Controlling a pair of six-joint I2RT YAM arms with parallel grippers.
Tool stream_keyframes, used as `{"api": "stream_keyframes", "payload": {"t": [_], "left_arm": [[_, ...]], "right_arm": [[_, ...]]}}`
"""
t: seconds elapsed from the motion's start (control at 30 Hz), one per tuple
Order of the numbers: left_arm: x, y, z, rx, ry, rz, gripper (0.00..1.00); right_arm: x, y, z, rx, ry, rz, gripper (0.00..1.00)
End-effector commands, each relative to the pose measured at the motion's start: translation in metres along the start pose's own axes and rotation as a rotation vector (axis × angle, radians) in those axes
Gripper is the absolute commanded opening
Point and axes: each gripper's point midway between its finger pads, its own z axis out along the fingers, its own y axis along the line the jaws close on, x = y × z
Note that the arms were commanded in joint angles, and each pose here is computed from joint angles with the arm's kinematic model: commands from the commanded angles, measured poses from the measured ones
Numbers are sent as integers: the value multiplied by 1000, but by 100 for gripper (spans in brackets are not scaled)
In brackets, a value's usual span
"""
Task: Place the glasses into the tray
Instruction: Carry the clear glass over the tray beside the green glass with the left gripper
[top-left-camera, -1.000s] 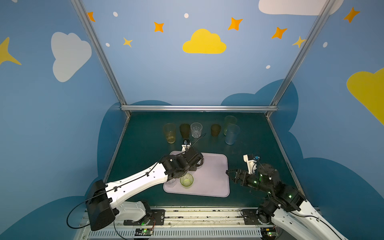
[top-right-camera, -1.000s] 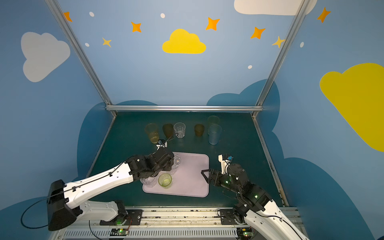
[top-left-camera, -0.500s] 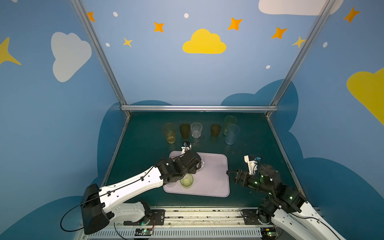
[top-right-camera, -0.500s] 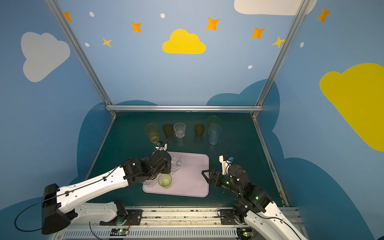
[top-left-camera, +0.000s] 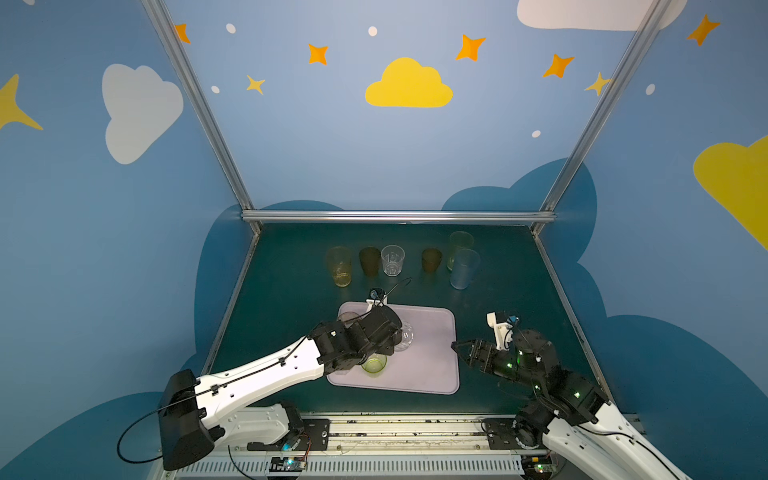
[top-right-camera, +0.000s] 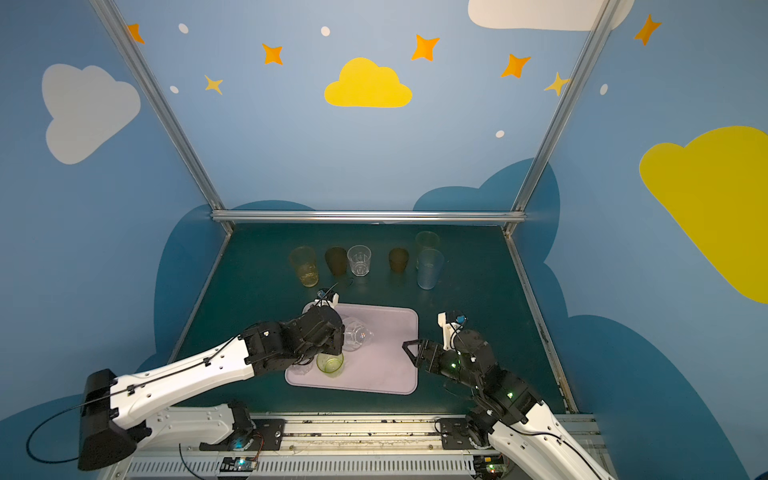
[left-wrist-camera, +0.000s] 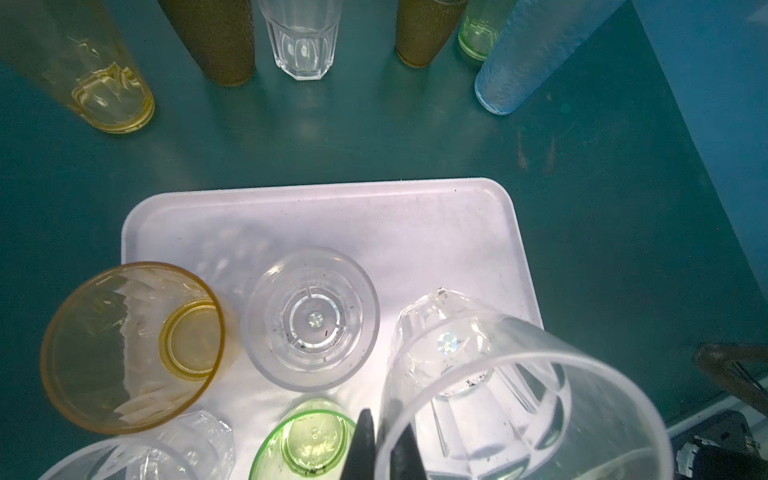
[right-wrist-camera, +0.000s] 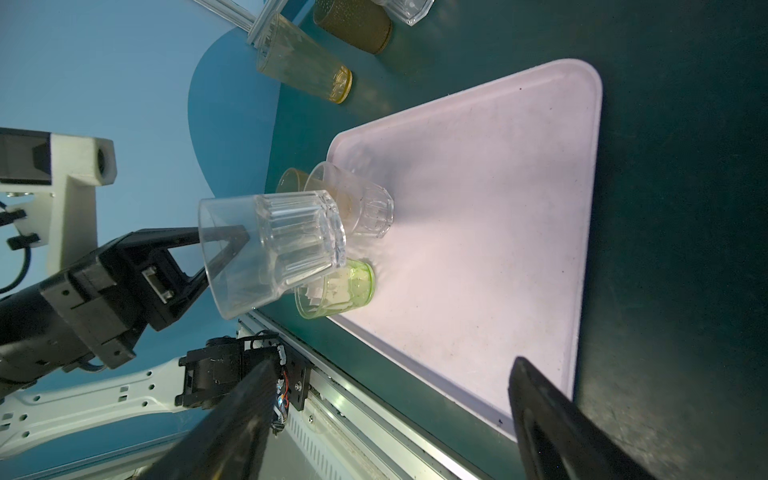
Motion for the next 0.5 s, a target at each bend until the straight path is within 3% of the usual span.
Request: {"api": "stream_keyframes", "payload": {"t": [0.0, 0.47], "left_arm": [[-5, -10, -5, 34, -7, -9, 4], [21, -11, 1, 49, 73, 37, 4]], "right_arm": [[-4, 3, 2, -9, -9, 2, 87], [-5, 1, 3, -21, -32, 45, 87]]}}
